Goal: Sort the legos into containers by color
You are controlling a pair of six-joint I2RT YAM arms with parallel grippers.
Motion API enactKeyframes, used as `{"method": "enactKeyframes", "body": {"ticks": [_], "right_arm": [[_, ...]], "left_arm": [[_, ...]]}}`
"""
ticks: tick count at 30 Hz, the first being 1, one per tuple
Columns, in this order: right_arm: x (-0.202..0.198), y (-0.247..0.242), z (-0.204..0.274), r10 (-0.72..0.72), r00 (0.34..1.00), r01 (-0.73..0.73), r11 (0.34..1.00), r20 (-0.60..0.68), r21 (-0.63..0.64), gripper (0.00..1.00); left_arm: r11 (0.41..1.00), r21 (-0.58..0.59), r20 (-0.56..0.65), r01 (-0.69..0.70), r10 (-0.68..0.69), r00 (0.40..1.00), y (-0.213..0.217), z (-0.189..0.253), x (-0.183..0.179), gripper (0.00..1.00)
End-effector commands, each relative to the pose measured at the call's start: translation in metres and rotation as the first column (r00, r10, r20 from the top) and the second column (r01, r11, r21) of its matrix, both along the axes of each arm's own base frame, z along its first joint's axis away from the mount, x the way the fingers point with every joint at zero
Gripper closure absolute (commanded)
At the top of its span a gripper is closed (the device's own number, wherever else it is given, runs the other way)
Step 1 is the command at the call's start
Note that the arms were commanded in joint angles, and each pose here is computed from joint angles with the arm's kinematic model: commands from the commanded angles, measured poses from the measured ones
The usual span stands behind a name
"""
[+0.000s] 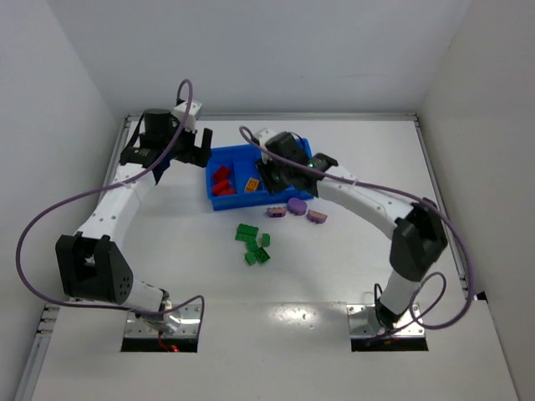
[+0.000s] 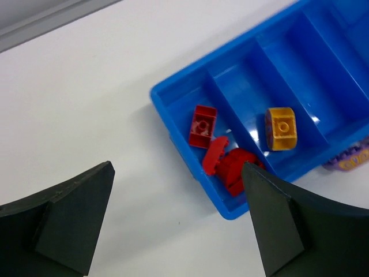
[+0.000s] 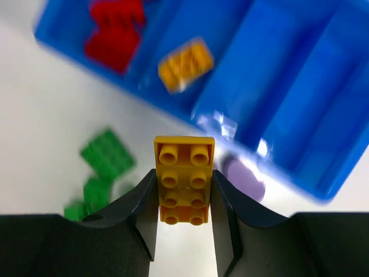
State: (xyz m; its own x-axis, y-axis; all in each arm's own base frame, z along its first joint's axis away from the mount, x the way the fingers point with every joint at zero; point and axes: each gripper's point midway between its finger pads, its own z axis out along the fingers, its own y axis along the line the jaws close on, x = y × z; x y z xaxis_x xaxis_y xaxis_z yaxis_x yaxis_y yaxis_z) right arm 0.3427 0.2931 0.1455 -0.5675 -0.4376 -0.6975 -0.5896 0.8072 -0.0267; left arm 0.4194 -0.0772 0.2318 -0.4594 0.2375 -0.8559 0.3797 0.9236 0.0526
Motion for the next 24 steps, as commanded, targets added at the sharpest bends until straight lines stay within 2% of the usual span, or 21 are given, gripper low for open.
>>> {"method": "enactKeyframes", "body": {"ticks": [1, 3, 7, 8, 9, 11, 17, 19, 22, 23, 24], "right_arm": [[0.049, 0.029, 0.024, 0.010, 0.997, -0.013, 0.999, 0.080, 0.040, 0.92], [0.071, 0.051, 0.026, 0.030, 0.996, -0.036, 0.996, 0.079, 0.076, 0.92], [0.105, 0.073, 0.032, 0.028, 0.997, -0.037, 0.993, 0.077, 0.116, 0.92], [0.111, 0.081, 0.007, 0.040, 0.998, -0.044, 0.994, 0.039, 0.099, 0.92], [0.123, 0.082, 0.013, 0.027, 0.998, -0.034, 0.993, 0.059, 0.114, 0.90], [0.131, 0.082, -0.012, 0.024, 0.999, -0.027, 0.995, 0.030, 0.100, 0.86], [0.149, 0.074, -0.046, 0.006, 1.000, -0.005, 0.996, -0.012, 0.087, 0.80], [0.149, 0.074, -0.062, 0.031, 0.999, -0.027, 0.996, -0.043, 0.085, 0.77], [0.149, 0.080, -0.059, 0.062, 0.998, -0.058, 0.992, -0.031, 0.107, 0.61], [0.147, 0.082, -0.058, 0.074, 0.997, -0.070, 0.991, -0.037, 0.117, 0.50], [0.146, 0.084, -0.058, 0.091, 0.995, -0.086, 0.989, -0.036, 0.119, 0.44]], "left_arm": [[0.974, -0.060, 0.101, -0.221, 0.226, 0.969, 0.036, 0.039, 0.013, 0.00], [0.949, -0.100, 0.087, -0.299, 0.308, 0.947, 0.054, 0.041, 0.022, 0.00], [0.926, -0.123, 0.082, -0.358, 0.369, 0.926, 0.081, 0.046, 0.026, 0.00], [0.928, -0.129, 0.089, -0.349, 0.362, 0.928, 0.079, 0.050, 0.027, 0.00], [0.926, -0.133, 0.088, -0.354, 0.367, 0.926, 0.084, 0.050, 0.027, 0.00], [0.926, -0.124, 0.082, -0.356, 0.367, 0.926, 0.088, 0.048, 0.026, 0.00], [0.934, -0.097, 0.088, -0.344, 0.352, 0.932, 0.092, 0.044, 0.017, 0.00], [0.950, -0.093, 0.088, -0.297, 0.305, 0.948, 0.085, 0.042, 0.012, 0.00], [0.968, -0.078, 0.082, -0.239, 0.245, 0.966, 0.077, 0.035, 0.007, 0.00], [0.968, -0.078, 0.082, -0.239, 0.245, 0.966, 0.077, 0.035, 0.007, 0.00], [0.969, -0.080, 0.071, -0.232, 0.238, 0.969, 0.076, 0.030, 0.006, 0.00]]}}
